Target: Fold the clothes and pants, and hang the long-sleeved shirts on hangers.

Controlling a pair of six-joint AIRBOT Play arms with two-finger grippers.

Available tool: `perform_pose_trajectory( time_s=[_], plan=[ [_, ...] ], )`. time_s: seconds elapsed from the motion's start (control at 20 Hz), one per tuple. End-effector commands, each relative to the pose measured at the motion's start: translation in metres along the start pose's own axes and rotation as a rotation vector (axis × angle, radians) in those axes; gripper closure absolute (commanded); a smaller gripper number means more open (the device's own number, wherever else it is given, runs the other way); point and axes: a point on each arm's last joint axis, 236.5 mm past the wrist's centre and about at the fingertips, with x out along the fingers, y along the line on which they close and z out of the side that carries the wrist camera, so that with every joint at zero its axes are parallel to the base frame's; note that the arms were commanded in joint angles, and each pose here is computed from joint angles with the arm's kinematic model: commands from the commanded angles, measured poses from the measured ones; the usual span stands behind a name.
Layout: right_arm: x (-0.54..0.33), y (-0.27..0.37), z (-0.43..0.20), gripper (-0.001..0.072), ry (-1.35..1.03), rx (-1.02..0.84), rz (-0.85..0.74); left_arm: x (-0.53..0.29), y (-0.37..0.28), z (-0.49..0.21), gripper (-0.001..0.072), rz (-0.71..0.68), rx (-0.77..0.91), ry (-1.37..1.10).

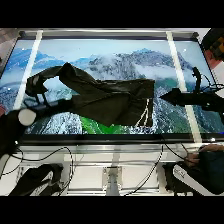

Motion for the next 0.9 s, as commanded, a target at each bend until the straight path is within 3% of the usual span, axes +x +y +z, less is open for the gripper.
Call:
perform_pose_trajectory(
  time_s=[0.0,0.05,0.1,0.15,0.35,0.45,0.85],
  plan=[
    [-0.001,-0.003,-0.006,0.0598,-0.013,0.006,-0.005,0.009,0.034,-0.037,0.0692,0.042,-0.245,-0.006],
    [-0.001,-0.004,-0.005,0.0408,-0.013,0.011,-0.006,0.014,0.039,-0.043,0.0589,0.052,-0.293,0.001],
    [-0.001,-0.005,-0.004,0.0233,-0.019,0.018,-0.01,0.018,0.044,-0.045,0.0313,0.059,-0.343,-0.012],
    [-0.001,-0.005,-0.002,0.0149,-0.026,0.018,-0.013,0.023,0.048,-0.044,0.0118,0.064,-0.4,-0.031],
    [-0.001,-0.005,-0.002,0.0149,-0.026,0.019,-0.012,0.046,0.065,-0.037,0.0112,0.089,-0.586,-0.081],
    [-0.001,-0.005,-0.003,0.015,-0.024,0.021,-0.01,0.059,0.075,-0.04,0.019,0.113,-0.645,-0.082],
    [-0.001,-0.002,-0.008,0.015,0.0,0.051,0.001,0.083,0.088,-0.042,0.0219,0.125,-0.765,-0.098]
  ],
)
